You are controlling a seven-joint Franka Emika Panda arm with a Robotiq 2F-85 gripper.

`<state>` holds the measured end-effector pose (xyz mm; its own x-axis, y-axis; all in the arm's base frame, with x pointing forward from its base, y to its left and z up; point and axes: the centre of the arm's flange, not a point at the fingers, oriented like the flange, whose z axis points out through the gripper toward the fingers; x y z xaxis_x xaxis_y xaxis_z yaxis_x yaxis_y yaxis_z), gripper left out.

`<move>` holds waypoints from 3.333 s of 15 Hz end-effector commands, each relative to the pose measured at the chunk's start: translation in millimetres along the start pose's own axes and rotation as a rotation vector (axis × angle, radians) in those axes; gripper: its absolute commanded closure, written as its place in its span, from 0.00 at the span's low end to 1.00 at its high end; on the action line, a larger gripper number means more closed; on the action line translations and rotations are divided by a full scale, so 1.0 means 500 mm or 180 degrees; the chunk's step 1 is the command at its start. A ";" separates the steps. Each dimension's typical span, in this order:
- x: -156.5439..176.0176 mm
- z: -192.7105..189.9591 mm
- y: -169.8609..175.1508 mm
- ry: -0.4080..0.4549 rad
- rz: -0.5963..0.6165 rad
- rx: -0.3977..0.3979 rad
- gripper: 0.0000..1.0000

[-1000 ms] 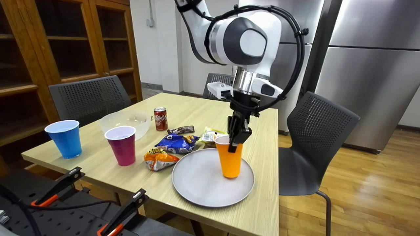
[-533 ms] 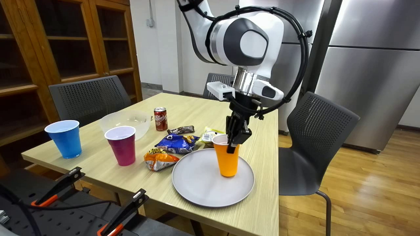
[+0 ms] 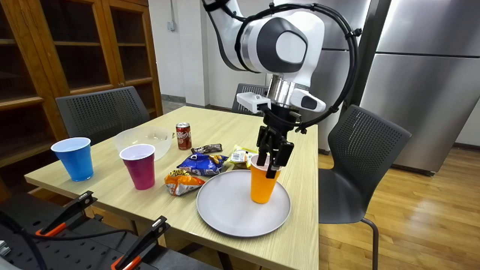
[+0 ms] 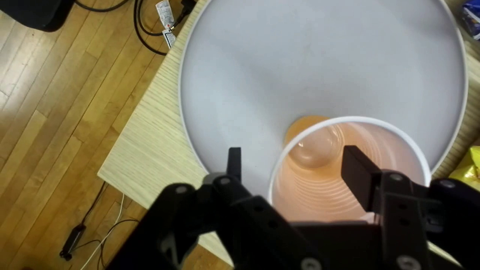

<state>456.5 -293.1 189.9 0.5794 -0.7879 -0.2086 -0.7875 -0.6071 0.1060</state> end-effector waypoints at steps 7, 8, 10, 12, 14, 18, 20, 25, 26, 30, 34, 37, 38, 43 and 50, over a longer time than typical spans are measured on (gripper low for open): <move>-0.071 -0.121 0.039 0.0257 -0.0342 0.0053 0.00; -0.079 -0.134 0.036 0.0301 -0.0391 0.0055 0.00; -0.095 -0.159 0.023 0.0406 -0.0493 0.0060 0.00; -0.112 -0.179 0.003 0.0511 -0.0601 0.0052 0.00; -0.131 -0.194 -0.025 0.0611 -0.0745 0.0013 0.00; -0.121 -0.195 -0.064 0.0653 -0.0904 -0.0079 0.00; -0.143 -0.199 -0.090 0.0704 -0.1045 -0.0109 0.00; -0.148 -0.200 -0.092 0.0718 -0.1072 -0.0115 0.00; -0.148 -0.200 -0.091 0.0719 -0.1072 -0.0115 0.00; -0.148 -0.200 -0.092 0.0721 -0.1073 -0.0114 0.00; -0.151 -0.181 -0.136 0.0597 -0.0889 0.0142 0.00; -0.152 -0.166 -0.176 0.0521 -0.0766 0.0281 0.00; -0.149 -0.163 -0.190 0.0510 -0.0738 0.0319 0.00; -0.108 -0.151 -0.266 0.0446 -0.0455 0.0459 0.00; -0.025 -0.129 -0.364 0.0357 0.0116 0.0635 0.00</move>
<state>569.5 -177.0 245.8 0.6252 -0.7763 -0.0804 -0.7803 -0.6201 -0.0813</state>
